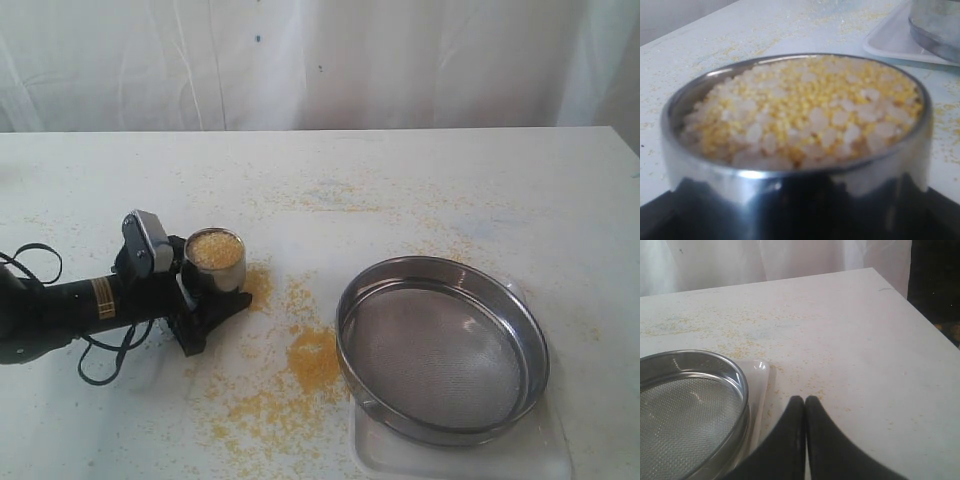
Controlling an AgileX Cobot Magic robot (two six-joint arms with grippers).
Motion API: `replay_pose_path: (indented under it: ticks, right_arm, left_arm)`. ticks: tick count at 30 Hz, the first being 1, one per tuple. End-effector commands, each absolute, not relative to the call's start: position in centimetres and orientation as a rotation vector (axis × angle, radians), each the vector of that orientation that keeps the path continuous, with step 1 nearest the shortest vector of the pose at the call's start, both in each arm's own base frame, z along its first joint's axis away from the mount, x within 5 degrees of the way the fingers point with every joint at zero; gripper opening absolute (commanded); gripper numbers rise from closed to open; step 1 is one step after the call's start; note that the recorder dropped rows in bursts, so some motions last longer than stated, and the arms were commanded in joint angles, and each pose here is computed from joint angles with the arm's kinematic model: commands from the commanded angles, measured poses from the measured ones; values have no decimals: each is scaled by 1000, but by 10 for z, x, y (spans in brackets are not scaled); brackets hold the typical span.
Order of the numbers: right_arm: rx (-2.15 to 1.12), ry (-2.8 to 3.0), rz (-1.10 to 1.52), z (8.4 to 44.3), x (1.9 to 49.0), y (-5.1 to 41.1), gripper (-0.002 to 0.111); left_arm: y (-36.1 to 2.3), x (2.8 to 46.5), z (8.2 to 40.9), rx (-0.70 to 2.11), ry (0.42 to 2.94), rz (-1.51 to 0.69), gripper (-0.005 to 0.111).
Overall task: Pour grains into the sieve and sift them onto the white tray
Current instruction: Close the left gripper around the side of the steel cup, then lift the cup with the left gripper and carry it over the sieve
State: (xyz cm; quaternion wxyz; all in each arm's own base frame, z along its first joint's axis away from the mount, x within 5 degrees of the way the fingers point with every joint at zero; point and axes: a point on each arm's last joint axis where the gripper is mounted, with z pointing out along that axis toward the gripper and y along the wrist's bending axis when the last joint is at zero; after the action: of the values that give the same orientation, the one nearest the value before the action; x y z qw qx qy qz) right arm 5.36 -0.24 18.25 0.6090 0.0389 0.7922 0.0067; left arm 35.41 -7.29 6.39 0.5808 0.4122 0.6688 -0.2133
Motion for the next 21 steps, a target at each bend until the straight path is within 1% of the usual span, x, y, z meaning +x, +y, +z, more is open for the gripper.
replay_pose_path:
  ticks: [1, 12, 21]
  right_arm:
    - [85, 1822, 6, 182, 53, -3, 0]
    - [85, 1822, 6, 182, 53, -3, 0]
    - [85, 1822, 6, 182, 53, -3, 0]
  left_arm:
    - [-69, 366, 53, 973, 1680, -462, 0]
    - [-69, 376, 82, 958, 1613, -433, 0]
    - [-69, 377, 91, 949, 1598, -427, 0]
